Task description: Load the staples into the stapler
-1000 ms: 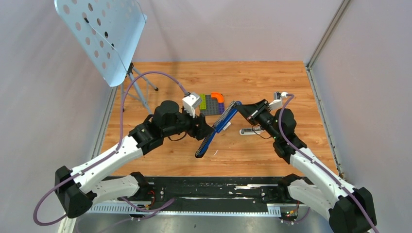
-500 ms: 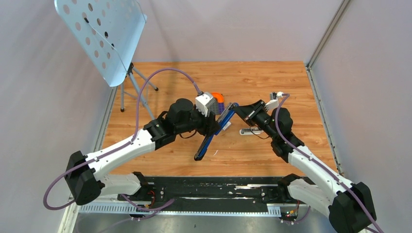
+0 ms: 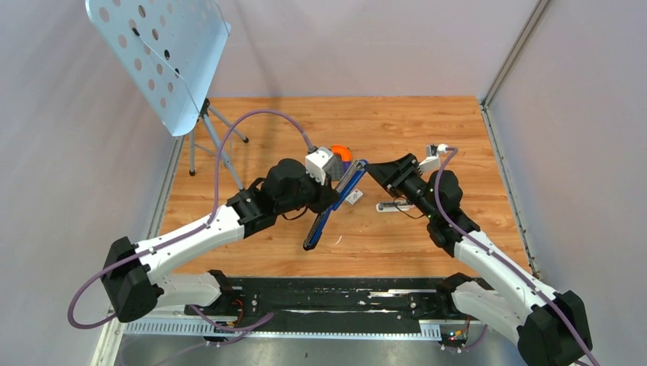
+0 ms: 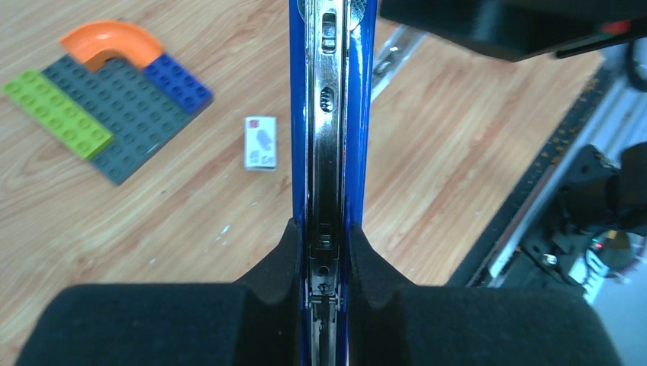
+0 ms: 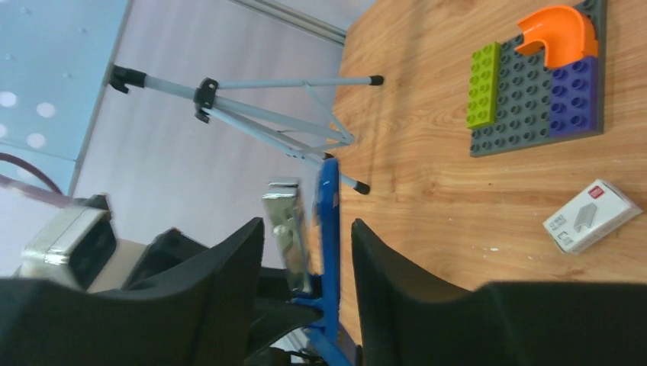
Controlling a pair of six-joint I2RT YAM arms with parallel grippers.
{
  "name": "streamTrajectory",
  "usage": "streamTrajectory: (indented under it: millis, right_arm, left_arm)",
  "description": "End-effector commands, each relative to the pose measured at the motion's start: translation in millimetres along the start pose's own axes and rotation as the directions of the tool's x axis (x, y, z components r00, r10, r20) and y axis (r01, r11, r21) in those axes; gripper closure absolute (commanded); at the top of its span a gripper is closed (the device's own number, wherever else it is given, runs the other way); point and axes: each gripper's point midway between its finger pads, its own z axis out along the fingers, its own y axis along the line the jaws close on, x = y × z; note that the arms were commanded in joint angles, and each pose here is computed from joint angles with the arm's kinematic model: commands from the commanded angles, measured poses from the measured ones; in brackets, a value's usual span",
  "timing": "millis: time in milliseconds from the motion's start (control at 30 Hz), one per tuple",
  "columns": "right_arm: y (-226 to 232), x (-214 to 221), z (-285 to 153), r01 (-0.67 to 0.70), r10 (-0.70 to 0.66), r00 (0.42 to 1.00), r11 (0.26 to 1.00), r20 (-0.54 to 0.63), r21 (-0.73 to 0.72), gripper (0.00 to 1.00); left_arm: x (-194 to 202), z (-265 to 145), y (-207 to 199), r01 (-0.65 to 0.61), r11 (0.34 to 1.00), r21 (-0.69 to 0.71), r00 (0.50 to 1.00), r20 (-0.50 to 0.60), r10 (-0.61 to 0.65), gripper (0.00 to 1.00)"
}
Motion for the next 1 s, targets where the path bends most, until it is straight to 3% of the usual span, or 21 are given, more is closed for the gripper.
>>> streamTrajectory:
  millis: [0, 133, 200, 233, 400, 567, 967]
  right_arm:
    - [12, -7, -9, 0.035, -0.034, 0.999, 0.999, 0.040, -0.018, 0.40]
    - [6, -11, -16, 0.072, -0.073, 0.996, 0.997, 0.059, 0.031, 0.15]
    - [4, -15, -21, 0.101, -0.105, 0.992, 0.993, 0.068, 0.060, 0.02]
    - [5, -17, -23, 0.117, -0.122, 0.990, 0.991, 0.075, 0.068, 0.00]
    - [8, -28, -37, 0.194, -0.206, 0.973, 0.974, 0.104, 0.113, 0.00]
    - [14, -39, -50, 0.254, -0.272, 0.953, 0.958, 0.137, 0.136, 0.00]
    - [10, -47, -63, 0.341, -0.370, 0.919, 0.918, 0.134, 0.201, 0.00]
  left_arm:
    - [-2, -10, 30, 0.010, 0.985, -0.173, 0.999, 0.038, -0.003, 1.00]
    - [12, -16, 66, -0.002, 0.928, -0.373, 1.000, -0.021, -0.007, 1.00]
    - [18, -22, 90, -0.019, 0.867, -0.498, 0.998, -0.060, -0.013, 1.00]
    - [24, -26, 106, -0.015, 0.822, -0.570, 0.996, -0.082, -0.039, 1.00]
    - [52, -30, 158, 0.072, 0.705, -0.706, 0.970, -0.116, -0.215, 1.00]
    - [62, -26, 189, 0.081, 0.588, -0.804, 0.967, -0.079, -0.241, 1.00]
    - [110, 7, 232, 0.121, 0.502, -0.856, 0.913, -0.102, -0.394, 1.00]
